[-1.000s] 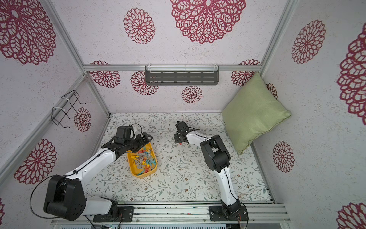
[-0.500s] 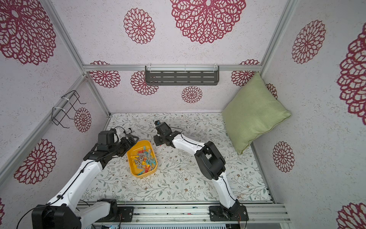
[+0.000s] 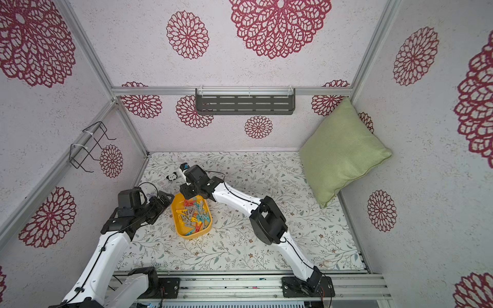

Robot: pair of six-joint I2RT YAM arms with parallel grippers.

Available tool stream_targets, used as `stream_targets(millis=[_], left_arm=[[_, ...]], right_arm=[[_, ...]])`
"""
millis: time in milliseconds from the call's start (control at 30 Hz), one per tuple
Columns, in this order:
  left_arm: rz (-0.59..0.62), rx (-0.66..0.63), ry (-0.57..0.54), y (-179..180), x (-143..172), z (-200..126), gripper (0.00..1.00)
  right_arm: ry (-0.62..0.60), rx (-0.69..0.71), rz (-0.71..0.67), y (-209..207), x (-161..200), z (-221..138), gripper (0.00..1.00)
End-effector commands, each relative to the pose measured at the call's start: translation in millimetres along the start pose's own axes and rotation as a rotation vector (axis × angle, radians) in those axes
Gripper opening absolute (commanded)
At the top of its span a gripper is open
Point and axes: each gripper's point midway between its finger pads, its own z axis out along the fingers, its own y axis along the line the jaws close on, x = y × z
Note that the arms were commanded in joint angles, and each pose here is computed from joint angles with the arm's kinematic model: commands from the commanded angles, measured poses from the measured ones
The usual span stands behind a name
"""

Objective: Put the clothespins into the storage box
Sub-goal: Place the clothespin in the storage box.

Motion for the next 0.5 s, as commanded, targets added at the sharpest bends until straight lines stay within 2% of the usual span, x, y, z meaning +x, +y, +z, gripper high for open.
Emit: stream_targets(millis=[0, 267, 300, 367, 467], left_arm=[[0.037, -0.005, -0.037, -5.0, -10.7, -10.1, 0.97], [0.185, -0.08, -0.163, -20.2, -47.3, -35.2, 0.97], [0.203, -0.096, -0.182, -21.7, -52.0, -37.8, 0.97], [0.254, -0.167, -0.27, -25.8, -67.3, -47.8, 0.97], [0.394, -0.25, -0.431, -47.1, -84.3, -62.9, 0.97]], right_arm=[[-0.035, 0.023, -0.029, -0.6, -13.9, -19.9, 0.61], [-0.241, 0.113, -0.036, -32.4, -34.8, -97.6, 0.8], [-0.269, 0.128, -0.025, -40.7, -38.2, -109.6, 0.9], [-0.329, 0.169, 0.009, -63.7, -42.2, -135.0, 0.95], [-0.421, 0.224, 0.07, -101.1, -48.4, -175.3, 0.97]])
